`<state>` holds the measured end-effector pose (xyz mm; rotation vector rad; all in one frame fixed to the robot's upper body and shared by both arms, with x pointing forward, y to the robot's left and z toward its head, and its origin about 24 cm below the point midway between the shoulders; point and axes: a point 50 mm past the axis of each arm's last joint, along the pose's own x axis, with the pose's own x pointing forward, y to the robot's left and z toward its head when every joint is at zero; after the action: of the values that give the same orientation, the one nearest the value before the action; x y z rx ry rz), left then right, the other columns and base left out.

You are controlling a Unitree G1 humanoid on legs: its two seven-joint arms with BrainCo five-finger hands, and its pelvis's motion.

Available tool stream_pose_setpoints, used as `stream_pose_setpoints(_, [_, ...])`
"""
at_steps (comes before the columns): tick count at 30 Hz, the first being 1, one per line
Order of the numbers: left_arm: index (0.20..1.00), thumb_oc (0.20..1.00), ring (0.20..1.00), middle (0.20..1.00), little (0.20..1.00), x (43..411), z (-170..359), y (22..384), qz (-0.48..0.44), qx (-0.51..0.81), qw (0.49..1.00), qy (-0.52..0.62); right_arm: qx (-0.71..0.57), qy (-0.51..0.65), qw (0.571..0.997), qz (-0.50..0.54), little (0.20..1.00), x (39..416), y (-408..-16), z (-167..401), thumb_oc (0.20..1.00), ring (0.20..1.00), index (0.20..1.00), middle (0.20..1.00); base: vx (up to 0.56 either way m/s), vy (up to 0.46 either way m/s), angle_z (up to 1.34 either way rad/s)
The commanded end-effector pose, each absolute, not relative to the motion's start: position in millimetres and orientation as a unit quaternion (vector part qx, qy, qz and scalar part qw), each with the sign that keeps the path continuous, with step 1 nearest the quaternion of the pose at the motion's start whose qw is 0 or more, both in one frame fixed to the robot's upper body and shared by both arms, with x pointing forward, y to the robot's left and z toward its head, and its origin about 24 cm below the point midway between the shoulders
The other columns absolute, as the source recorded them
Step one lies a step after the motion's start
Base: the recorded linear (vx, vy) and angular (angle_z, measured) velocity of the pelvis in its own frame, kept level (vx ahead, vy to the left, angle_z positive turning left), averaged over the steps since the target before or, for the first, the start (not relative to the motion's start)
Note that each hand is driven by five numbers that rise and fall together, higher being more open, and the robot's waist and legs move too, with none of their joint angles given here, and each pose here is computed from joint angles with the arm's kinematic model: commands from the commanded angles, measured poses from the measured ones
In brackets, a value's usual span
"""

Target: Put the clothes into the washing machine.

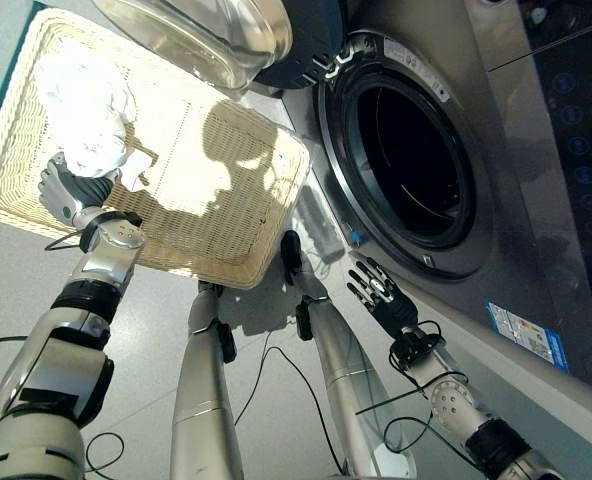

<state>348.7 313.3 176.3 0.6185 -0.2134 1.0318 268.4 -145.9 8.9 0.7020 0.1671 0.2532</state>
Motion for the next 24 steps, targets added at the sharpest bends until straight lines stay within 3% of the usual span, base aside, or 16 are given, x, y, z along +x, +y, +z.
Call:
stream_pose_setpoints(1, [0.2, 0.2, 0.2, 0.2, 0.2, 344, 186, 309, 0.491, 0.232, 0.825, -0.156, 0.336, 0.035, 0.937, 0.085, 1.0, 267, -160, 21, 1.0, 1.0, 1.0, 1.0, -0.07, -0.158, 0.16])
stream_pose_setpoints(5, [0.2, 0.2, 0.2, 0.2, 0.2, 342, 178, 297, 0.451, 0.211, 0.849, -0.179, 0.315, 0.007, 0.947, 0.071, 1.0, 273, -163, 31, 1.0, 1.0, 1.0, 1.0, -0.06, -0.092, 0.09])
stream_pose_setpoints(11, [0.2, 0.2, 0.2, 0.2, 0.2, 339, 168, 253, 0.3, 0.211, 0.901, -0.232, 0.271, -0.059, 0.959, 0.058, 1.0, 284, -171, 58, 1.0, 1.0, 1.0, 1.0, -0.04, -0.07, 0.14])
stream_pose_setpoints(21, [0.2, 0.2, 0.2, 0.2, 0.2, 308, 159, 203, 0.115, 0.249, 0.911, -0.309, 0.231, -0.117, 0.963, 0.081, 1.0, 289, -165, 87, 1.0, 1.0, 1.0, 1.0, -0.03, -0.047, 0.2])
stream_pose_setpoints(24, [0.2, 0.2, 0.2, 0.2, 0.2, 298, 160, 191, 0.063, 0.25, 0.908, -0.329, 0.168, -0.118, 0.974, 0.1, 1.0, 290, -159, 94, 1.0, 1.0, 1.0, 1.0, -0.02, 0.007, 0.11])
